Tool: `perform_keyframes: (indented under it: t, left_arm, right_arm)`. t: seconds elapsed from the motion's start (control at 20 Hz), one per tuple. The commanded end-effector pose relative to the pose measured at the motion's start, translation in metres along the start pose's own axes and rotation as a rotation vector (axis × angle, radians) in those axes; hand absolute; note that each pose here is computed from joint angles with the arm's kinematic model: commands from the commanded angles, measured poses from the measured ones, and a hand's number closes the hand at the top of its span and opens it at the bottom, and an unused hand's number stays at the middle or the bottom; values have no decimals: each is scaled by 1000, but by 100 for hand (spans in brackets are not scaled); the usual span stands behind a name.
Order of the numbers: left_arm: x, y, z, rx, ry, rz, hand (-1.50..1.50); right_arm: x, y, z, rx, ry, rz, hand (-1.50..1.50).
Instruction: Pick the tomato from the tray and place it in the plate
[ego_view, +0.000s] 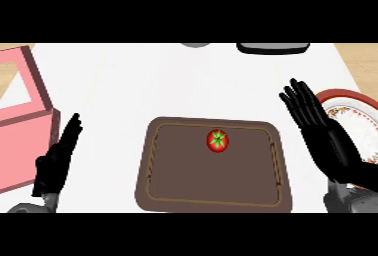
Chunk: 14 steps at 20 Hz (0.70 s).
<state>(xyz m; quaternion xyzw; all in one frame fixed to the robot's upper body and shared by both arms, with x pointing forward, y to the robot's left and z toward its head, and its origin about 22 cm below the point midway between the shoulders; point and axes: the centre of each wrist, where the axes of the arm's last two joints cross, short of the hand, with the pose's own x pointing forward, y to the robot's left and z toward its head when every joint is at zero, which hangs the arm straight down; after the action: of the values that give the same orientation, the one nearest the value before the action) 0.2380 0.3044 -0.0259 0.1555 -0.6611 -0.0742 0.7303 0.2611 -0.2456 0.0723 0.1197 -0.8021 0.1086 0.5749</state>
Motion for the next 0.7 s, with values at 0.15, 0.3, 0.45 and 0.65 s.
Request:
perform_keyframes:
  t: [0.15,0.3,0.45,0.65]
  left_arm:
    - [1,-26,-8,-90,171,131,0]
    - [-6,-48,6,-139,204,205,0]
    - [9,-73,8,-218,239,283,0]
    - [0,-48,0,-187,263,305,0]
  right_arm:
    - [40,-43,-86,8,-94,68,150]
    - [73,-76,-70,90,23,692,150]
    - [-5,-59,-78,-297,-4,460,-150]
    - [-50,-54,-68,-240,-107,314,-150]
